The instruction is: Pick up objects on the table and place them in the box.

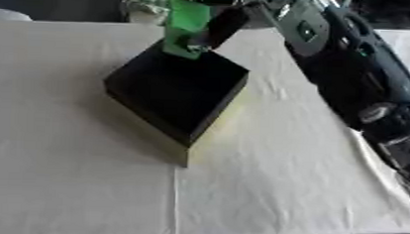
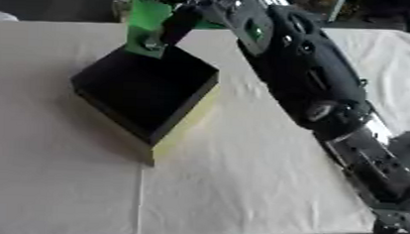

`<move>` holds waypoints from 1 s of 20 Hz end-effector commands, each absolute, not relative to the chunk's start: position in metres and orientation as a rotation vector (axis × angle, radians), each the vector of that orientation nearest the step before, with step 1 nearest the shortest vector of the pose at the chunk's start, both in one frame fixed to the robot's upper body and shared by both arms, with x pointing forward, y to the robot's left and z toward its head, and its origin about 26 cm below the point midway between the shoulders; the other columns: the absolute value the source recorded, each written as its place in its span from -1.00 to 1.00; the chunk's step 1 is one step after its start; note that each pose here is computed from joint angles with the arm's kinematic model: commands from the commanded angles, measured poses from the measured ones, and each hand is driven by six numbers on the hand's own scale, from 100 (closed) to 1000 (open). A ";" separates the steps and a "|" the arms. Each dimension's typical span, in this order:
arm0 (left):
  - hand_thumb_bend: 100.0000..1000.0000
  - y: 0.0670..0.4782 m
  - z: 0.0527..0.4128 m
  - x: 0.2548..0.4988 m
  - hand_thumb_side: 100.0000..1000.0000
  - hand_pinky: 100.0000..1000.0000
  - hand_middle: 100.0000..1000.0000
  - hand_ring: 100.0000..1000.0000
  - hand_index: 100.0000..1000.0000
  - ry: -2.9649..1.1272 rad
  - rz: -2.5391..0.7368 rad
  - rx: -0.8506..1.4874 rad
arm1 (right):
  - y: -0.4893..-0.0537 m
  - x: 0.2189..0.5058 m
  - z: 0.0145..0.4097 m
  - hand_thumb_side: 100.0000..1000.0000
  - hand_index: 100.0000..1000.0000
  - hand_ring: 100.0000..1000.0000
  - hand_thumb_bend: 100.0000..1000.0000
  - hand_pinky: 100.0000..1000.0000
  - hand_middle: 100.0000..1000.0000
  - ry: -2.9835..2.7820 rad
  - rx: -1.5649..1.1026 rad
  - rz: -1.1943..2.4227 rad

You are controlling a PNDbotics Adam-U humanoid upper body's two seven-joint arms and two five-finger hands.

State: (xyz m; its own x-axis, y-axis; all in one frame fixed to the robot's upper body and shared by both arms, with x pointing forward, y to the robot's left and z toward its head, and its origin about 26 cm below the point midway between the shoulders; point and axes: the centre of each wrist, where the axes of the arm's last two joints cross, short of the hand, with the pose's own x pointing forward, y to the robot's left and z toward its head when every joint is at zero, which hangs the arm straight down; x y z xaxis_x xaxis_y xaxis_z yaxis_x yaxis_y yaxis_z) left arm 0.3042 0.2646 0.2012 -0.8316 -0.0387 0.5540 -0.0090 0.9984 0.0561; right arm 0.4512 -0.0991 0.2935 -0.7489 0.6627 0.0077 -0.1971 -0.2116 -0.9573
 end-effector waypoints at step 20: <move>-0.97 0.262 0.209 0.302 0.63 0.21 0.26 0.43 0.42 -2.580 -0.079 0.009 | -0.066 0.457 0.233 0.12 0.64 0.46 -1.00 0.64 0.32 -1.339 -0.494 2.164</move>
State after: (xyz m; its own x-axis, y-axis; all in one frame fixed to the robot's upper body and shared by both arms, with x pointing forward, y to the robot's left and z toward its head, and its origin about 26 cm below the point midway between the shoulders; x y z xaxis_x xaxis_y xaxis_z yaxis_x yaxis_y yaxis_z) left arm 0.3043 0.2631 0.2005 -0.8296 -0.0291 0.5576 -0.0022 0.9988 0.0489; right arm 0.4560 -0.0678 0.2261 -0.7834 0.6215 0.0032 -0.2787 -0.3467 -0.8956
